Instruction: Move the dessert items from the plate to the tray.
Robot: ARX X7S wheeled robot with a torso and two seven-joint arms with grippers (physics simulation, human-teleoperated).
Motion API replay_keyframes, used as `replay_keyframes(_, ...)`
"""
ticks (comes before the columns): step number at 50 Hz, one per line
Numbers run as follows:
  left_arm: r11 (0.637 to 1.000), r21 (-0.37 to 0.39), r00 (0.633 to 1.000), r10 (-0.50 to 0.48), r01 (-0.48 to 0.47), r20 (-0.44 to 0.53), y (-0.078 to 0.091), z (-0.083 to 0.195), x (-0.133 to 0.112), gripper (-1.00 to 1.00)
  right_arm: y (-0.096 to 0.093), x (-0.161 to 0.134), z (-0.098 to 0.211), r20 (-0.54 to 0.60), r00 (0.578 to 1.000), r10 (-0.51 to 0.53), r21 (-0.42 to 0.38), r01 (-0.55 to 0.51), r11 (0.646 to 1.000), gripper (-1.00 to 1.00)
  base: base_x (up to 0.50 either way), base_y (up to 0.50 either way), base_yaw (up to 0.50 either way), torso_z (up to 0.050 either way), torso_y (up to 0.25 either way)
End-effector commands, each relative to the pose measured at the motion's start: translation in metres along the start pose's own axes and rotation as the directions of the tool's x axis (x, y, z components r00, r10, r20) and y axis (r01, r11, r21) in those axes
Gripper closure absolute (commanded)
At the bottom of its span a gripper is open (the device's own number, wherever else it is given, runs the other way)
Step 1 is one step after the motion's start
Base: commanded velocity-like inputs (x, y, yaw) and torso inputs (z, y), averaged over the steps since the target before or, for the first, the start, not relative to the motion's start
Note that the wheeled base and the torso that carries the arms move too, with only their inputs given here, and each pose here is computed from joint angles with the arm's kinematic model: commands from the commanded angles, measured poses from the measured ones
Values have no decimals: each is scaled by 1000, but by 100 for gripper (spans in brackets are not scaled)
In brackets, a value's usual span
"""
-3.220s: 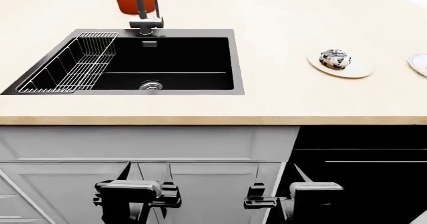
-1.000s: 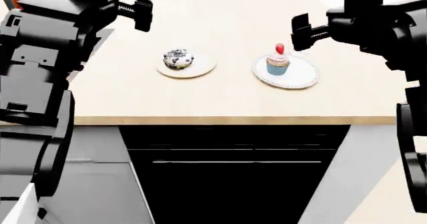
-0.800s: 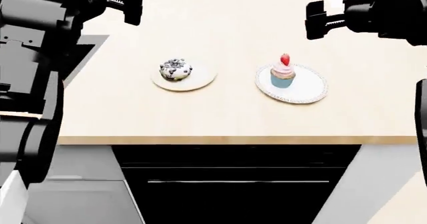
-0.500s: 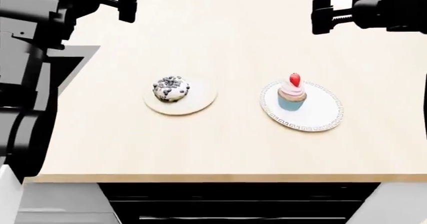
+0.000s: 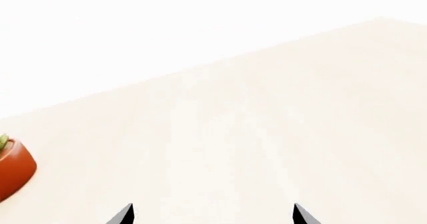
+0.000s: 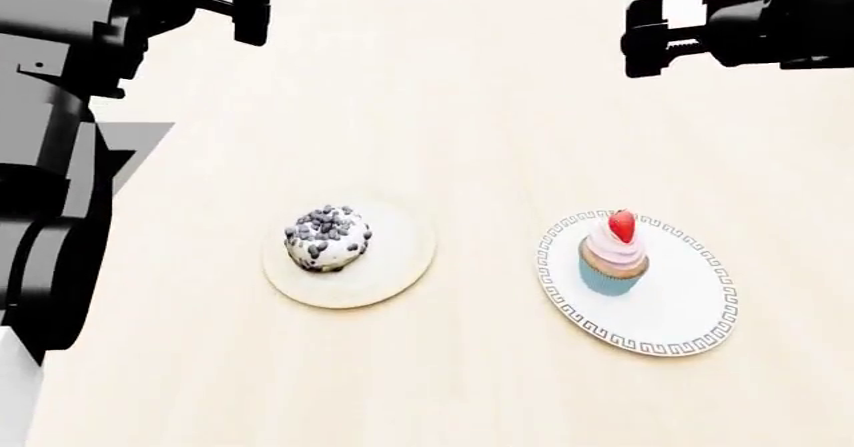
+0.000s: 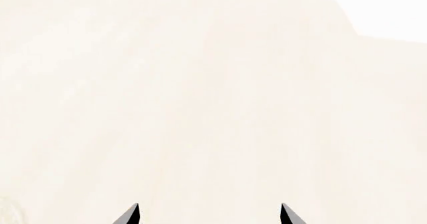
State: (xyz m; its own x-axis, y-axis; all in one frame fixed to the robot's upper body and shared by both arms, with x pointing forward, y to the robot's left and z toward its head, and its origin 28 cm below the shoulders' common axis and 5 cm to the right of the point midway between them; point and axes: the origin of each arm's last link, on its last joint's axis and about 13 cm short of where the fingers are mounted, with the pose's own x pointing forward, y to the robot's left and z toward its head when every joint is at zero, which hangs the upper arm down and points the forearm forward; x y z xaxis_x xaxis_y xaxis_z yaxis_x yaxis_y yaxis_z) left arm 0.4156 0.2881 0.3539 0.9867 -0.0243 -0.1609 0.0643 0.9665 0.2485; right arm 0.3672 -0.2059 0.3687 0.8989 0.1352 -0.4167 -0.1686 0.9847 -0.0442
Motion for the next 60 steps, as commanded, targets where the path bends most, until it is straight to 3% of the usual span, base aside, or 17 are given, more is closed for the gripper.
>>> replay_keyframes(1,1000,3,1000,4,-4,0,1,0,0,-100,1,-37,-25,-179,979,94,-65,-107,992,-100,0,0,0,0,0)
replay_keyframes(3,1000,3,1000,5,-5,1,2,0,0,-100,-5,-53,-36,-203,979,26,-106,-48,993,-100,0,0,0,0,0)
replay_keyframes(6,1000,1,1000,5,-5,2,2,0,0,-100,4,-68,-48,-248,952,180,-95,-209,973,-100,0,0,0,0,0)
replay_keyframes(8,1000,0,1000,6,-6,1,3,-1,-1,-100,3,-70,-57,-268,943,196,-101,-230,968,-100,0,0,0,0,0)
replay_keyframes(20,1000,3,1000,18,-18,-1,5,-2,-1,-100,0,-50,-90,-352,910,219,-121,-276,953,-100,0,0,0,0,0)
replay_keyframes(60,1000,1,1000,23,-23,3,4,0,-1,-100,-3,-10,-117,-403,881,247,-72,-300,951,-100,0,0,0,0,0)
